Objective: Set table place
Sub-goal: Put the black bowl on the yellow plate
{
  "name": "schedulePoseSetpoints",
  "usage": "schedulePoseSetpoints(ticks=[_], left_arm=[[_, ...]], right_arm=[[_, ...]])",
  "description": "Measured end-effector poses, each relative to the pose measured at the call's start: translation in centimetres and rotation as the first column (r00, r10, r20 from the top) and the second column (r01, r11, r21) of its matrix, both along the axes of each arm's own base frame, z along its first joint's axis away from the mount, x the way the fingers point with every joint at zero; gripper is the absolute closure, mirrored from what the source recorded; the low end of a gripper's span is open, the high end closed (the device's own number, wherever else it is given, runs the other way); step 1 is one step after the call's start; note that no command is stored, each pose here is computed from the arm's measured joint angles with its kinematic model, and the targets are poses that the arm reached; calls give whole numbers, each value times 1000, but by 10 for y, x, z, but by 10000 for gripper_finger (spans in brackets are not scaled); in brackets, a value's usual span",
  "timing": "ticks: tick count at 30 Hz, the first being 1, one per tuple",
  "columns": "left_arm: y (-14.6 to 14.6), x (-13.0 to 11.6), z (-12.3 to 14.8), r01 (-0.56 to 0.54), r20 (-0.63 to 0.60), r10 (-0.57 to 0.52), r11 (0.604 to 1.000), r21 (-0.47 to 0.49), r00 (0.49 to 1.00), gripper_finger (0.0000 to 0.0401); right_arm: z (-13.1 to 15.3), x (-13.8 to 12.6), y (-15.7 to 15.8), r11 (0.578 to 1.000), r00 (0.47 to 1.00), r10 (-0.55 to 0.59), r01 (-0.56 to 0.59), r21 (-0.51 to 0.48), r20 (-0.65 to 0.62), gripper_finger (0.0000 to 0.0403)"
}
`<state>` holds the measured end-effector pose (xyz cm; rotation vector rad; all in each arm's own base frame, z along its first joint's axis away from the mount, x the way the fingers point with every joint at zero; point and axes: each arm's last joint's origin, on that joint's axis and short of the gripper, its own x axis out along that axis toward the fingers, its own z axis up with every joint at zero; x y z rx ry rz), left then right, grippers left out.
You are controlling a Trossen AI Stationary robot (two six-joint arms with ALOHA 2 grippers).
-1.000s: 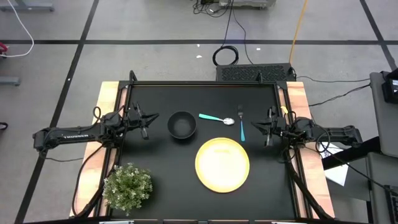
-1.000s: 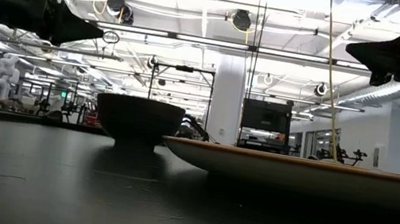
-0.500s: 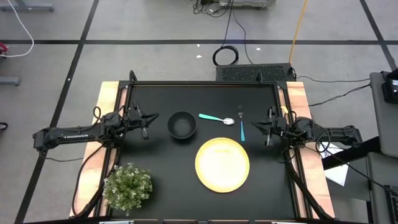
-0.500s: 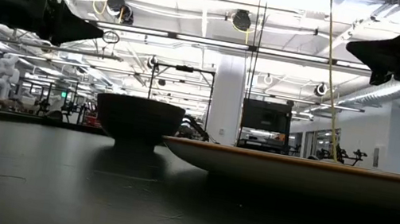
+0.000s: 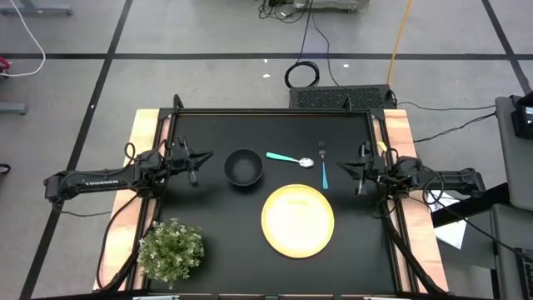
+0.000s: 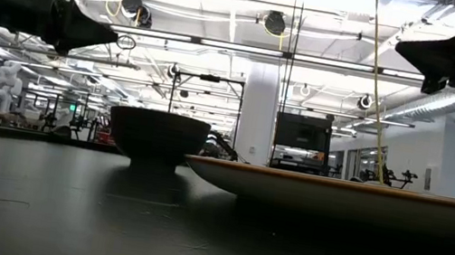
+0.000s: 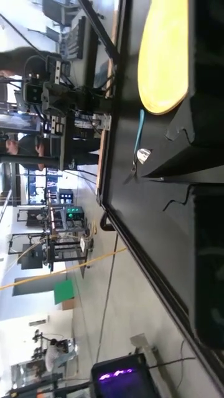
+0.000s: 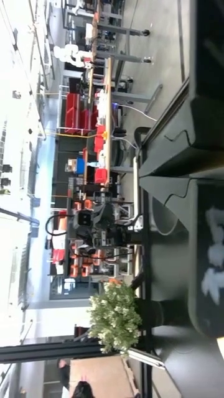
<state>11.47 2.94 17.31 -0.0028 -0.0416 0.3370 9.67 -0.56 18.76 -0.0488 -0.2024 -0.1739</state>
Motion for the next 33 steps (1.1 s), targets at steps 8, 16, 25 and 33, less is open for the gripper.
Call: schedulePoseSetpoints(ticks=[8, 16, 25, 33], left_arm=[[0, 0, 1, 1, 6, -1, 1000, 2, 1000, 375], [1, 0, 6, -47, 24, 47, 999, -14, 999, 375], [1, -4, 63, -68, -23, 67, 996, -63, 998, 397], [5, -2, 91, -199, -177, 173, 969, -143, 969, 399]], right_arm=[[3, -1, 0, 1000, 1000, 0, 0, 0, 30, 403], [3, -1, 0, 1000, 1000, 0, 0, -2, 28, 403], [2, 0, 0, 999, 1000, -7, 8, -35, 13, 403], [0, 0, 0, 999, 1000, -7, 7, -35, -2, 403]])
